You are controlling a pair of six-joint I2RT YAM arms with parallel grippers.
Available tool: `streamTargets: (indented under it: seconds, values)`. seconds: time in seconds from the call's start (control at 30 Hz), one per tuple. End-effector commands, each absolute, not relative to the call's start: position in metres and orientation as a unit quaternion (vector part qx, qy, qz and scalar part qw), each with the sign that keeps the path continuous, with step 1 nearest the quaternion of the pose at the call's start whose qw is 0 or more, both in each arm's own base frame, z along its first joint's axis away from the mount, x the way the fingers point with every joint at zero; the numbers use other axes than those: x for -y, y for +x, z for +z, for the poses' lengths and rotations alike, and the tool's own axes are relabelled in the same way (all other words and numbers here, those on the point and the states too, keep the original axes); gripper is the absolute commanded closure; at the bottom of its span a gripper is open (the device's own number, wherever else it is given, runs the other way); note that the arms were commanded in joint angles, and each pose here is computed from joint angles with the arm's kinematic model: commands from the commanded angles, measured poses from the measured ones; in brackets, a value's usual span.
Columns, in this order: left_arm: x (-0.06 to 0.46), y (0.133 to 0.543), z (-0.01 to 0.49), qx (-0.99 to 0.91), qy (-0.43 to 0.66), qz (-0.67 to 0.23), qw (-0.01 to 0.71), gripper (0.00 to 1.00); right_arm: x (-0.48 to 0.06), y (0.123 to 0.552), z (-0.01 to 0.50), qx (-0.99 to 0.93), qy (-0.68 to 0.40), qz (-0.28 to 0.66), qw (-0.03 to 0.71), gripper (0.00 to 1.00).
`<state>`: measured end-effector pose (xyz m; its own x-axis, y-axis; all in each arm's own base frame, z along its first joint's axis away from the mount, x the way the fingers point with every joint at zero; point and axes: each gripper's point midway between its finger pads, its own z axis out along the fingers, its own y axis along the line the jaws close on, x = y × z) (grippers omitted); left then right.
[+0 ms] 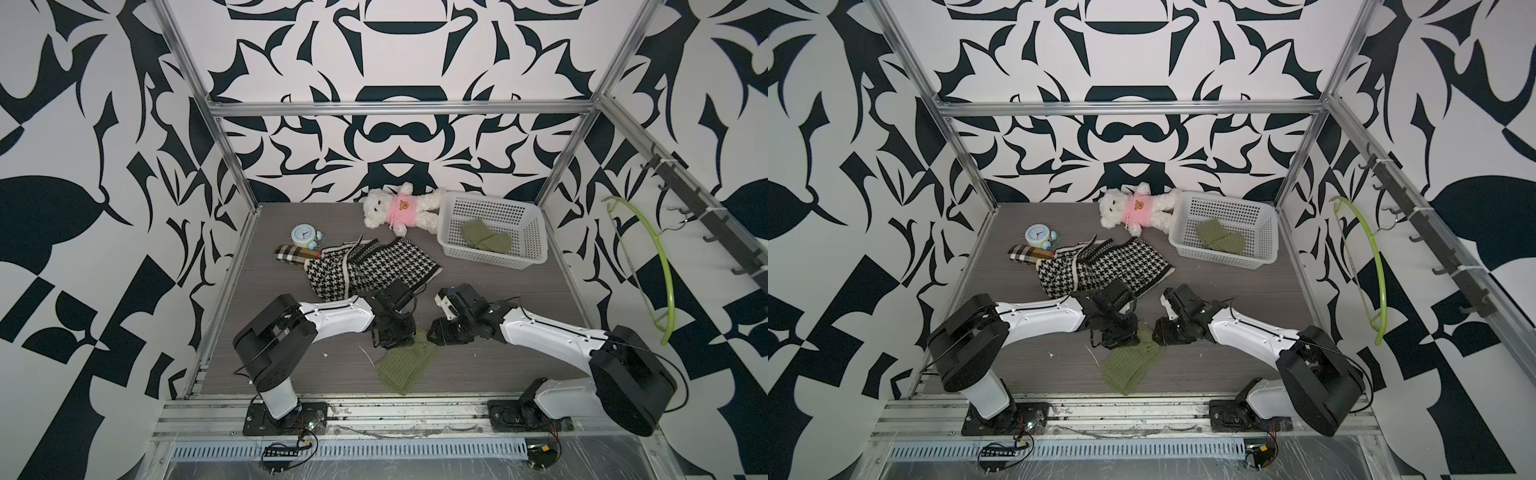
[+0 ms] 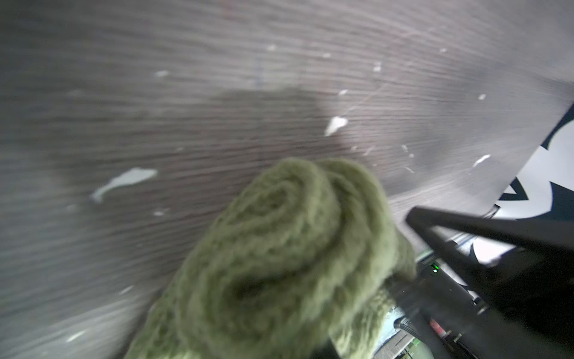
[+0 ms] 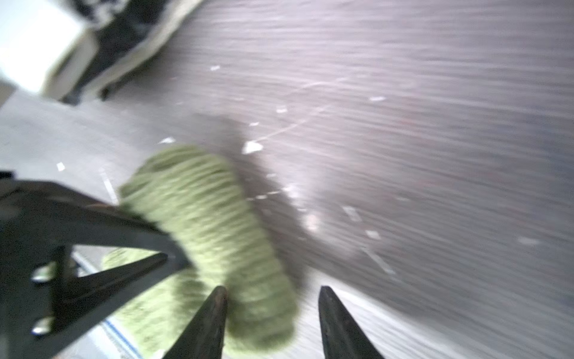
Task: Roll up the scarf and place it into the basket
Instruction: Roll the scarf at the center of the board.
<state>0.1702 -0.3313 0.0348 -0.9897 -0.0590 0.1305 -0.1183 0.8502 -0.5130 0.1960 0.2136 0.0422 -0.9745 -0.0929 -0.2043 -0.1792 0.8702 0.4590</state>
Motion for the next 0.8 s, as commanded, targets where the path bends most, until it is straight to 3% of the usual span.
streamTargets:
  seconds: [0.0,0.33,0.77]
  values:
    - [0.313,0.162,0.022,0.968,0.060,0.236,0.063,0.97,-0.198,0.200,0.048,-0.968,-0.084,0.217,0.089,0.49]
    - [0.313,0.148,0.020,0.969,0.037,0.236,0.065,0.97,-0.192,0.202,0.027,-0.978,-0.103,0.180,0.027,0.51]
    - [0.300,0.108,-0.003,0.975,-0.025,0.207,0.080,0.97,-0.237,0.166,0.043,-0.937,-0.118,0.325,-0.034,0.53]
